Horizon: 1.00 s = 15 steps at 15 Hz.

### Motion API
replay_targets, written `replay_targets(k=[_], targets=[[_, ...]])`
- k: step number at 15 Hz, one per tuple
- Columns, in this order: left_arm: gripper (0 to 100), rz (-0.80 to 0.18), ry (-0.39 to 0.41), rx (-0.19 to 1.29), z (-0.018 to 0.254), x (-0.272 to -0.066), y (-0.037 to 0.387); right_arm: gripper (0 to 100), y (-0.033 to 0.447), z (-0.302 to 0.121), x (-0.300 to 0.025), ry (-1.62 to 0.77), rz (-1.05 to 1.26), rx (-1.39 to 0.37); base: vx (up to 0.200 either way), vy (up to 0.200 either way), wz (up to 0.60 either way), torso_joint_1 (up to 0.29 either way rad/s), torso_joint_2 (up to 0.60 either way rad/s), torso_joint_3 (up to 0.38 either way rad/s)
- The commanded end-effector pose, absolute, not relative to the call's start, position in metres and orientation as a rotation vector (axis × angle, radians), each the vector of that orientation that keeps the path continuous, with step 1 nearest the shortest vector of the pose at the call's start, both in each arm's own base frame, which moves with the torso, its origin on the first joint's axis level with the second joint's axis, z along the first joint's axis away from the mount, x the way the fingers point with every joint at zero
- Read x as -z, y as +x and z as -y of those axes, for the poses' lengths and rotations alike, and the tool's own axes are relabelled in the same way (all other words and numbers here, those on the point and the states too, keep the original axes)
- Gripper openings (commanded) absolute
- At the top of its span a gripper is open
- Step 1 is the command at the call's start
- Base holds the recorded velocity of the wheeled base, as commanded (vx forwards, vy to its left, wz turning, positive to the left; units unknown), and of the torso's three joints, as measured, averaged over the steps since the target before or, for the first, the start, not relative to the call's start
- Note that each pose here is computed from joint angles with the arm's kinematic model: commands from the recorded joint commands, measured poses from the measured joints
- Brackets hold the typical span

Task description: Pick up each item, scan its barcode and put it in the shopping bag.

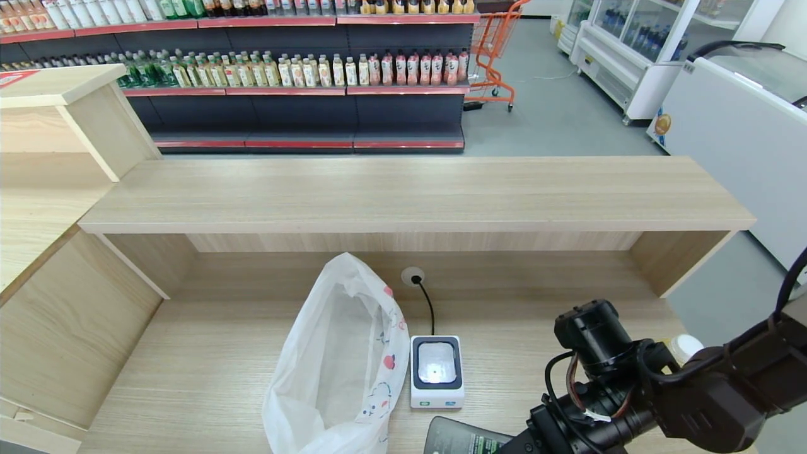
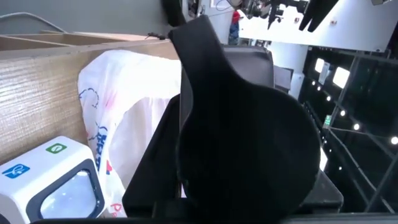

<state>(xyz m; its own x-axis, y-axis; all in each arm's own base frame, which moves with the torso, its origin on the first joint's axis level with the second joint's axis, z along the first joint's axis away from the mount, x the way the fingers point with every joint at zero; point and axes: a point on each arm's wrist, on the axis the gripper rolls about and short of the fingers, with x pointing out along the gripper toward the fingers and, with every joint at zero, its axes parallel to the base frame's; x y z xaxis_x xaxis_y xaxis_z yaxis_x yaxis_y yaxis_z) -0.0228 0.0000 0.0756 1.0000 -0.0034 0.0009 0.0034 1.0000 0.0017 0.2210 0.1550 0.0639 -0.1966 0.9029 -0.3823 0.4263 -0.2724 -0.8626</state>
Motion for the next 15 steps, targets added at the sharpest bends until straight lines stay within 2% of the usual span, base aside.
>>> replay_targets(k=[1, 15], targets=[[100, 0.002, 0.002, 0.003, 0.0, -0.076, -0.023, 0, 0.222, -0.157, -0.061, -1.631, 1.544, -1.483, 0.0, 0.0, 0.0, 0.0, 0.0, 0.0], [100, 0.002, 0.002, 0.003, 0.0, -0.076, -0.023, 0, 0.227, -0.174, -0.069, -1.611, 1.59, -1.471, 0.0, 0.0, 0.0, 0.0, 0.0, 0.0]])
